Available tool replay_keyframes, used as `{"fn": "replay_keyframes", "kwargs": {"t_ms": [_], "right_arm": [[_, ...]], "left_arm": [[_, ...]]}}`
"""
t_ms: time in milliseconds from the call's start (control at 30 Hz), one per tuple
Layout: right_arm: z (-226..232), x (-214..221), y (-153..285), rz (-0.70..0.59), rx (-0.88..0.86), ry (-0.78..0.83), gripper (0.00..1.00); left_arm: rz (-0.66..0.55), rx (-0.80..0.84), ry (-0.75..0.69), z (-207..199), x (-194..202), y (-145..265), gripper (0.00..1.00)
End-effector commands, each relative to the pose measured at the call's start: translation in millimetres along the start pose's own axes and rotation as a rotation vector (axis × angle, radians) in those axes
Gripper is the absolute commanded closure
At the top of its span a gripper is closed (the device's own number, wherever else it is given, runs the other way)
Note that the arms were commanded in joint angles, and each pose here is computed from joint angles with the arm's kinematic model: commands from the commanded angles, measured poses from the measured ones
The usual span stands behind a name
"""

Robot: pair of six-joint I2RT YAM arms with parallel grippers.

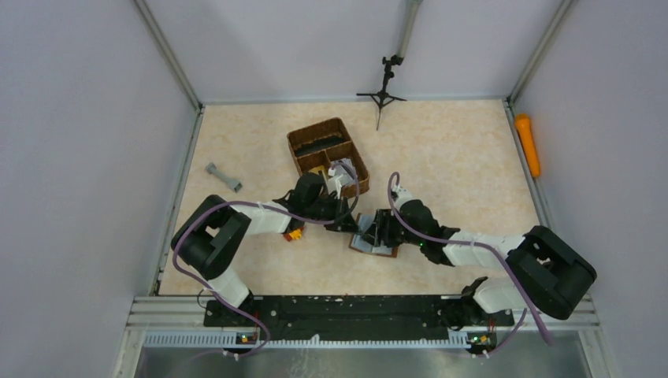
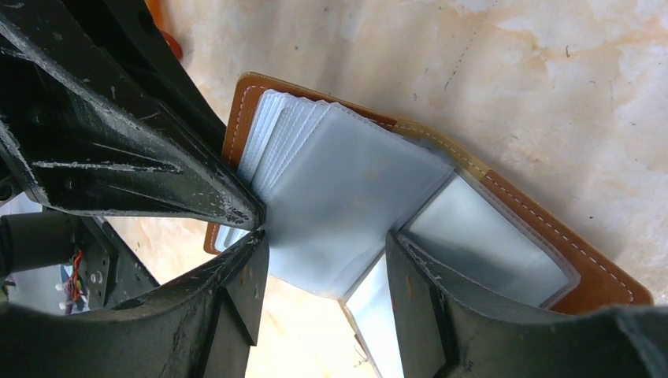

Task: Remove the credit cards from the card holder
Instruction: Remove the credit card from the card holder.

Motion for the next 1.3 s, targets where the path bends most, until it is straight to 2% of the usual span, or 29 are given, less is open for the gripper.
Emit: {"fn": "replay_keyframes", "kwargs": {"t_ms": [0,100,233,300,400,433,633,800,833,867,933,967,1033,1100,1267], "right_arm": [[6.1,-4.8,-5.7,-0.008,-0.035,0.017,0.44],[5.0,-3.2,-6.9,-0.003,-0.029,0.011,0.44],[1.6,-1.0,-8.1,0.005,0.0,0.007,0.46],[-3.7,0.5,-8.6,0.024,0.063,0.003,0.53],[-12.5,2.8,-5.3,0.05,0.17,0.004,0.75],[-15.2,3.4,-3.6,0.051,0.2,0.008,0.79],[-23.8,1.0,9.0,0.065,0.332,0.029,0.97],[-16.4,-4.5,18.3,0.019,0.275,0.027,1.0],[-13.4,-6.7,20.2,-0.001,0.248,0.026,0.95],[-9.6,-9.6,22.2,-0.023,0.214,0.027,0.83],[-2.0,-13.3,25.7,-0.074,0.129,0.038,0.56],[4.1,-13.3,28.1,-0.086,0.055,0.044,0.37],[10.4,-13.7,29.0,-0.106,-0.026,0.058,0.16],[13.0,-14.0,27.3,-0.103,-0.061,0.068,0.08],[13.6,-10.3,19.3,-0.073,-0.095,0.076,0.06]], "left_arm": [[-0.004,0.06,-0.043,-7.7,-2.1,0.9,0.89],[0.013,0.095,-0.038,-9.3,-0.9,0.0,0.9],[0.038,0.183,-0.015,-12.6,-0.6,-0.5,0.97],[0.034,0.191,-0.008,-11.6,-1.0,0.1,0.98],[0.008,0.157,-0.02,-9.9,-2.5,3.8,0.99],[0.003,0.147,-0.024,-9.5,-2.7,4.8,0.99],[-0.013,0.125,-0.043,-10.3,-2.7,7.5,0.99],[-0.019,0.106,-0.047,-9.2,-3.7,7.9,0.99],[-0.016,0.106,-0.046,-9.1,-3.1,7.7,0.99],[-0.016,0.109,-0.048,-9.8,-3.7,7.9,0.99],[-0.01,0.119,-0.051,-11.0,-3.5,7.9,0.99],[-0.004,0.128,-0.053,-11.8,-3.6,7.9,0.98],[0.002,0.139,-0.053,-12.9,-3.8,7.8,0.98],[0.002,0.149,-0.055,-14.0,-3.5,8.1,0.98],[0.014,0.18,-0.053,-16.2,-2.5,8.5,0.97]]}}
Point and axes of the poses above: each gripper's point midway between its finger pads, its own y axis back along the fingers, its own z axis along the line the jaws close on, x = y × z, the point moved 9 cm from there along y, back along the fingers, and after that the axes turned 13 degrees about y, right-handed, at the moved point
